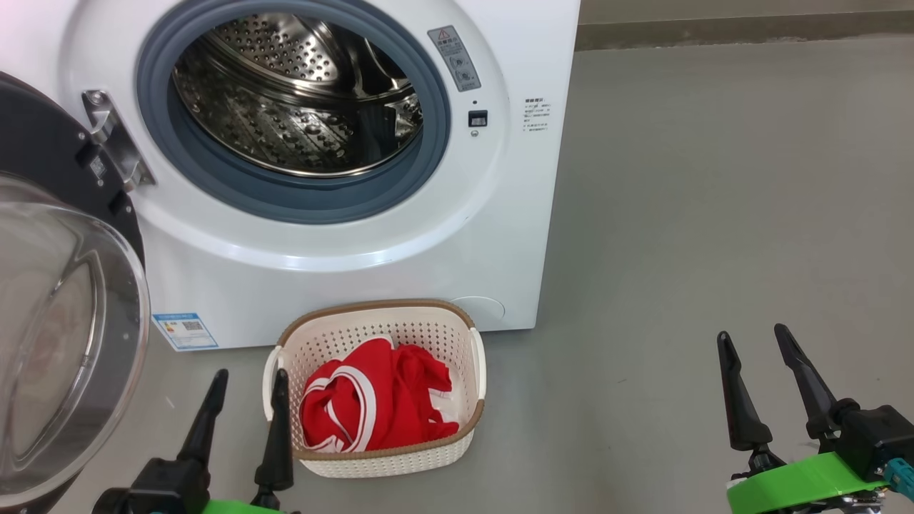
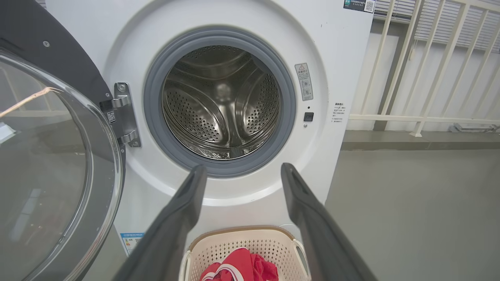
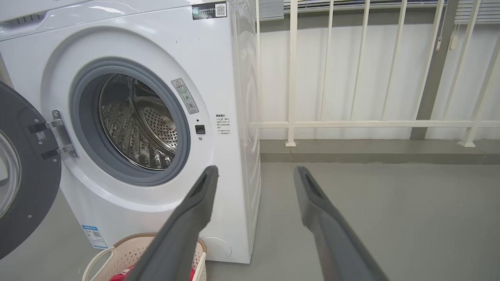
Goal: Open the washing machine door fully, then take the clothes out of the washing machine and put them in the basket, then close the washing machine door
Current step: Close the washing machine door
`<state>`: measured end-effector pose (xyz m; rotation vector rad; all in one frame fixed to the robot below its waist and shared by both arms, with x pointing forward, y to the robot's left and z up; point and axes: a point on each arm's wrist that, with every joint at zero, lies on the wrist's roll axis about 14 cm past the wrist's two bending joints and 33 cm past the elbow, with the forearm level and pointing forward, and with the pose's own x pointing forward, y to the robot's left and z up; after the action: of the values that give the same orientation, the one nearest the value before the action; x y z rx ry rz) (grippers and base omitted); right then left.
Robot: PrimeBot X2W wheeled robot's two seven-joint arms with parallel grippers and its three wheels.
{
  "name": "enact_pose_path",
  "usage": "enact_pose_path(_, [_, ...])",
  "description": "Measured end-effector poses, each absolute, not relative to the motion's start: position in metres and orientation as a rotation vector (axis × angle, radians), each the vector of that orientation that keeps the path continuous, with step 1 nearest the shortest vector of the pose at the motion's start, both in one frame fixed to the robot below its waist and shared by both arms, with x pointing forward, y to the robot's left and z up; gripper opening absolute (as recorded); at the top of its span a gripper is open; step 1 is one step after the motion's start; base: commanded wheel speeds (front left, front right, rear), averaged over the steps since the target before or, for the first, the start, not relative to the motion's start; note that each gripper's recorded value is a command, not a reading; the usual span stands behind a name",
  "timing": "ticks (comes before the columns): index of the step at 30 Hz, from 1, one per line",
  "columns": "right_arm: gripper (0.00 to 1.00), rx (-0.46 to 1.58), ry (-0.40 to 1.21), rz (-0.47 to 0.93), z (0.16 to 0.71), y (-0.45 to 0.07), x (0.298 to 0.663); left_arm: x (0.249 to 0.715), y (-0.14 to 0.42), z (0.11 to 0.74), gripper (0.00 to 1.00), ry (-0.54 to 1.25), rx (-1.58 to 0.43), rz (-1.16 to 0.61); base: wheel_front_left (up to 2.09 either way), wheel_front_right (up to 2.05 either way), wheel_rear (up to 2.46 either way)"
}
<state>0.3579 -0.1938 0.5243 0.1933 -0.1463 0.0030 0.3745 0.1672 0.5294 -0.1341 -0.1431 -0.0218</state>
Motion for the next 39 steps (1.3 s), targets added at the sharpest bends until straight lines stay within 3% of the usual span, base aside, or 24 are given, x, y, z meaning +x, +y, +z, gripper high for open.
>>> enact_pose_path(18, [1.00,0.204,-0.129,0.127,0.523,-0.152,0.375,0.359,0.206,0.535,1.00,-0.165,-0.083,0.131,0.00,0.00,0.00])
enact_pose_path(39, [1.00,0.204,-0.125,0.386,0.527,-0.062,0.403,0.316,0.267,0.546,1.00,-0.203,-0.059,0.366,0.00,0.00,0.00])
